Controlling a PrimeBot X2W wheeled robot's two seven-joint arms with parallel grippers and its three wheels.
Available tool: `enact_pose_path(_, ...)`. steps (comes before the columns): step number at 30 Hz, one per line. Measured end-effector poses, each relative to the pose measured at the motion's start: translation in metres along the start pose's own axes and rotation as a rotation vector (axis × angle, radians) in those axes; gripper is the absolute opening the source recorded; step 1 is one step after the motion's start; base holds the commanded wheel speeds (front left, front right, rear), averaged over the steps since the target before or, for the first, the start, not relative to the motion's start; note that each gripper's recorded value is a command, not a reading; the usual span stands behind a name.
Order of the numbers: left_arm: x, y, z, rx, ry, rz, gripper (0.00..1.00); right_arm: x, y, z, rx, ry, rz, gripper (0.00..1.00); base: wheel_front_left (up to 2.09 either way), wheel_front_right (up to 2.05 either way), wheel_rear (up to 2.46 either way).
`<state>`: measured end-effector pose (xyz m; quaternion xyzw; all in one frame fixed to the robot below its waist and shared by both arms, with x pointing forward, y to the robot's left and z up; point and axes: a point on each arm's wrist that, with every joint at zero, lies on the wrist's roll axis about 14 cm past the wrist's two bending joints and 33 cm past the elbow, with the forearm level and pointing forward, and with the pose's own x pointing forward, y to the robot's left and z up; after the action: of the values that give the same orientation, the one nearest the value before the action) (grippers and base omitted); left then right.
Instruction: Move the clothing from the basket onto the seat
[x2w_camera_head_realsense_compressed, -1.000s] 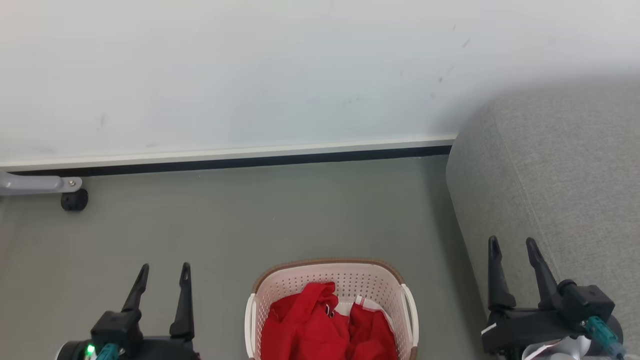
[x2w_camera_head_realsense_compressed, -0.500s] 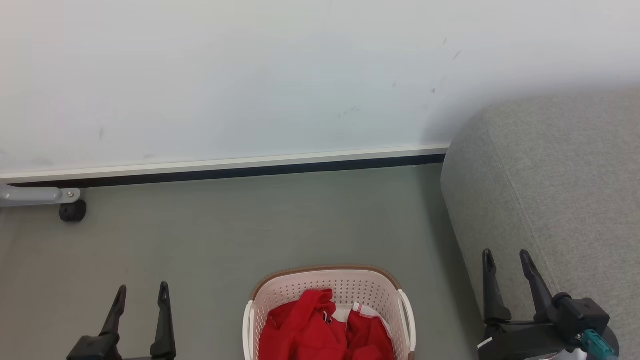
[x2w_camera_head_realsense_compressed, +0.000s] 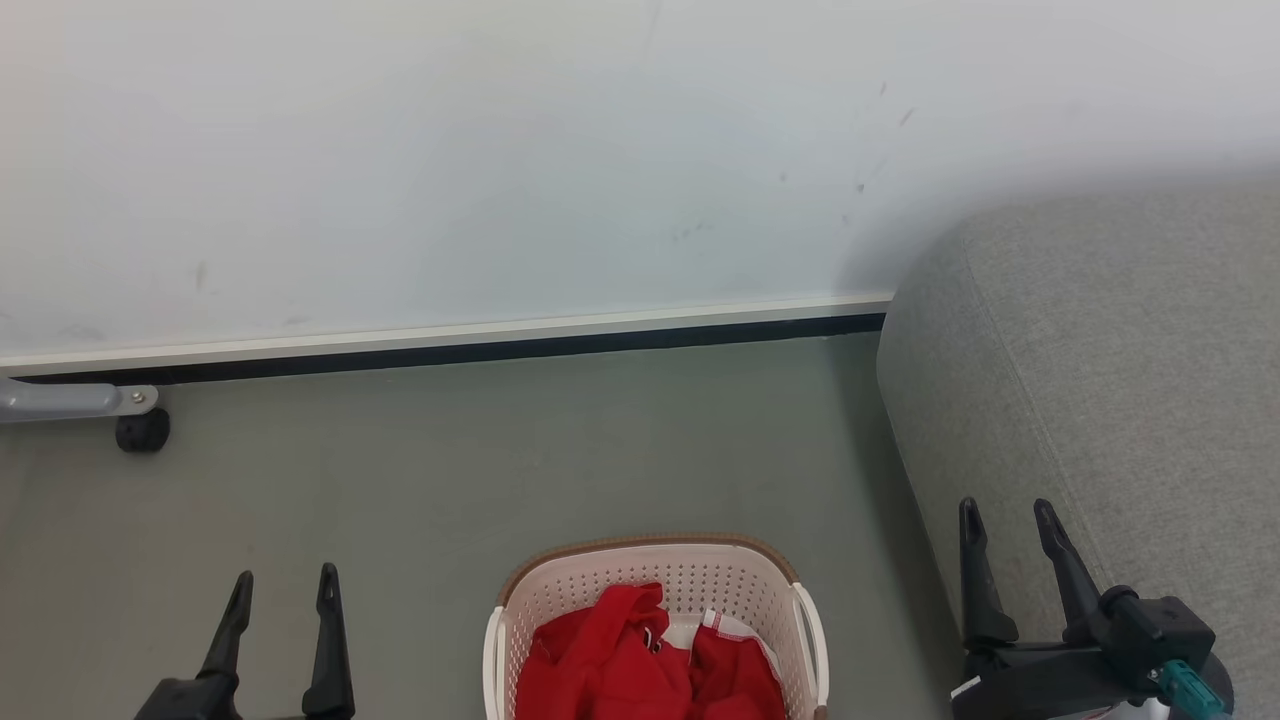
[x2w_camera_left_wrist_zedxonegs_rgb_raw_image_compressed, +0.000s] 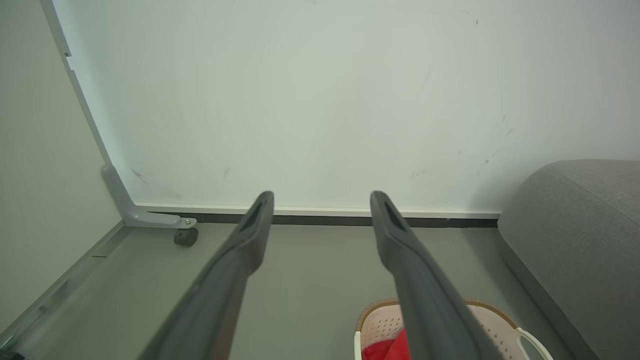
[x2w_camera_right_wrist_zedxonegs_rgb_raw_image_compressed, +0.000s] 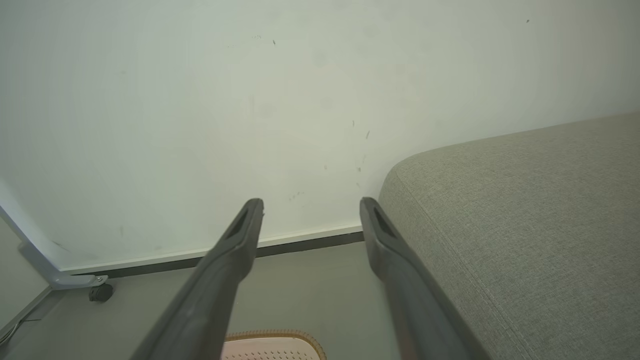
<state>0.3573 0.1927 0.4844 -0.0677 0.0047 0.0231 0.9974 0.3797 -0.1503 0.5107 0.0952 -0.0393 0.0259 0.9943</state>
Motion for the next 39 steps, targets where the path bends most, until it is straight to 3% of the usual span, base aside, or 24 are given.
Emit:
enact_pose_path(23, 0.01, -0.009, -0.017, 0.035, 0.051, -0.029, 1.0, 0.008, -0.004, -0.012, 0.008, 0.028, -0.011, 1.0, 0.0, 0.0, 0.0)
enact_pose_path(39, 0.061, -0.095, -0.089, 0.095, 0.274, -0.327, 1.0, 0.065, -0.023, -0.022, -0.012, 0.013, -0.035, 1.0, 0.0, 0.0, 0.0)
